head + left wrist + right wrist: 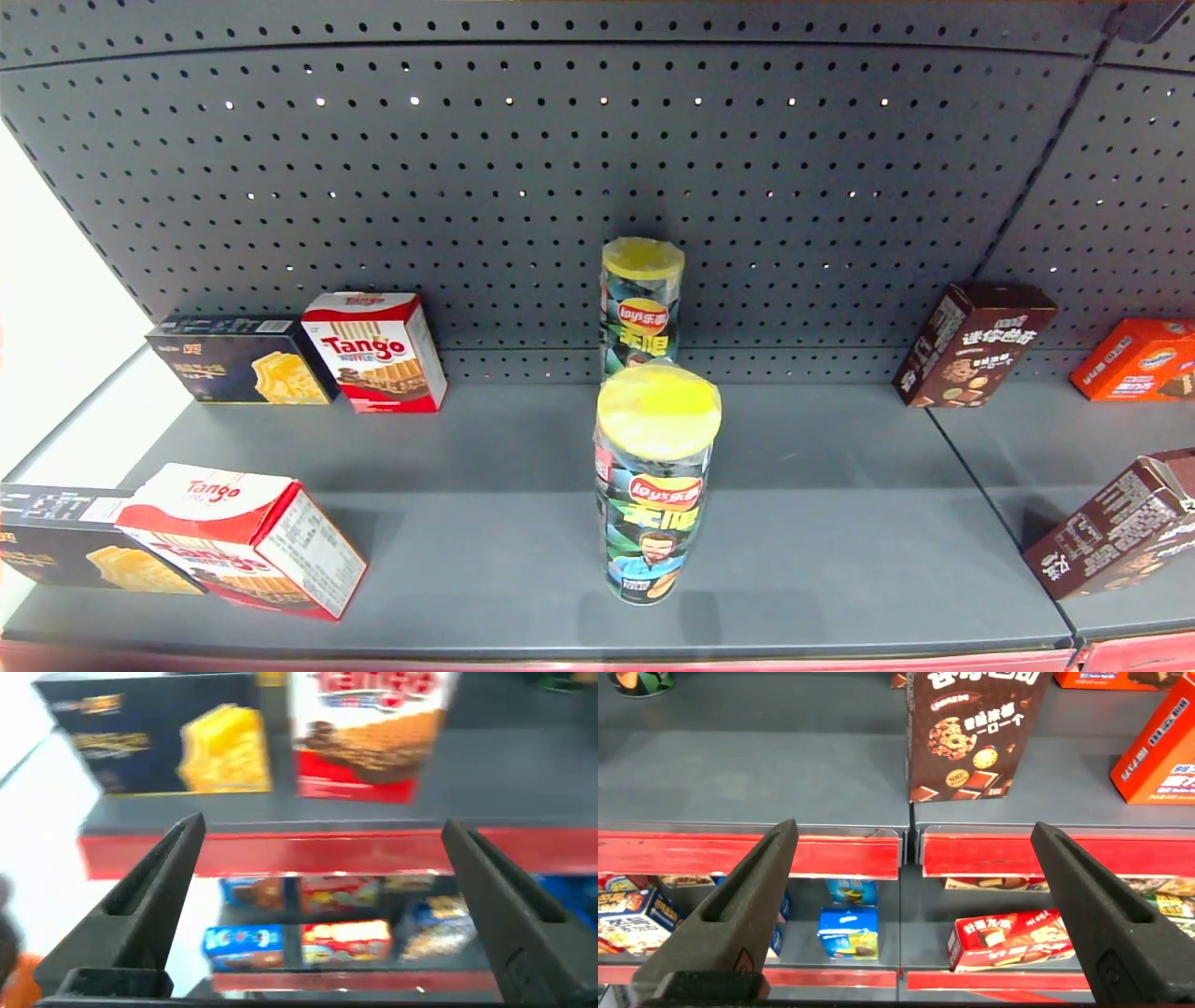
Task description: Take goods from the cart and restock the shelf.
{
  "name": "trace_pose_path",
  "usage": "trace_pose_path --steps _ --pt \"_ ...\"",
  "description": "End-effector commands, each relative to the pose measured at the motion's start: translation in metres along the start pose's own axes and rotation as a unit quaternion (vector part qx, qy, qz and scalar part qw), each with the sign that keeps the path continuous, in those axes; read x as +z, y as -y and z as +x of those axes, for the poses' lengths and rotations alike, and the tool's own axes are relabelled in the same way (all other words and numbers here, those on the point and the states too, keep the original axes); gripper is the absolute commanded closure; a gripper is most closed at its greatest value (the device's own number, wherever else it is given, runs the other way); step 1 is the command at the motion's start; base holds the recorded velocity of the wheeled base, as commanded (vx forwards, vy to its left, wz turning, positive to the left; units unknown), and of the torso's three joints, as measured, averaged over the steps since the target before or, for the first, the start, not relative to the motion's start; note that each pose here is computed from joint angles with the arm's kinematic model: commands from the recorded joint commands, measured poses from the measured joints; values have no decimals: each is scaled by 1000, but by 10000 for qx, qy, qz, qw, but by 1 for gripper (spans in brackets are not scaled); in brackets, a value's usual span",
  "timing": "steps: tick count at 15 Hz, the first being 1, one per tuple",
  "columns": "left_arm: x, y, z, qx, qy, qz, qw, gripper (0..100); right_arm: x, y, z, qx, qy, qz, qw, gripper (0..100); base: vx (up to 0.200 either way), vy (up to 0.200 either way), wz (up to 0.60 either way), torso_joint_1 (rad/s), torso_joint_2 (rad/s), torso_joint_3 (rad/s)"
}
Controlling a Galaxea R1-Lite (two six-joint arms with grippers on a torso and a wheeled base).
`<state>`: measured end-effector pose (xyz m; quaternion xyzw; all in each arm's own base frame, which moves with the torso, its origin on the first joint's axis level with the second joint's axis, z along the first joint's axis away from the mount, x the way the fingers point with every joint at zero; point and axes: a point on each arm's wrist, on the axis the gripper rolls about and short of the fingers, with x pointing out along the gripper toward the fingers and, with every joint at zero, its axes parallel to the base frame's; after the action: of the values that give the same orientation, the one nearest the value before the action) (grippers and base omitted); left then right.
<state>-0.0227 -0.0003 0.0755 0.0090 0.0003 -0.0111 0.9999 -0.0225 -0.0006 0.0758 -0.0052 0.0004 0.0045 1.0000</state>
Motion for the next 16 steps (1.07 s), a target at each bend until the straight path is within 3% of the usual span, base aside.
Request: trace_pose_path --steps 1,6,8,11,14,16 --pt "0 0 0 -35 5 2 10000 0 0 0 0 1 -11 -2 10000 0 0 0 0 0 0 0" --pt "0 0 0 -4 4 -14 10000 0 0 0 0 1 -11 6 10000 0 0 0 0 0 0 0" --pt "0 -1 0 318 -1 -21 9995 0 0 0 0 1 -11 -2 10000 0 0 0 0 0 0 0" --pt "0 -2 0 402 12 -183 9990 0 0 0 0 1 -3 6 10000 0 -133 0 0 2 2 3" --pt "0 -2 0 402 12 -183 9990 0 0 0 0 1 -11 6 10000 0 0 0 0 0 0 0" --pt "0 -2 0 410 12 -190 9990 0 0 0 0 1 -11 6 10000 0 -200 0 0 19 5 0"
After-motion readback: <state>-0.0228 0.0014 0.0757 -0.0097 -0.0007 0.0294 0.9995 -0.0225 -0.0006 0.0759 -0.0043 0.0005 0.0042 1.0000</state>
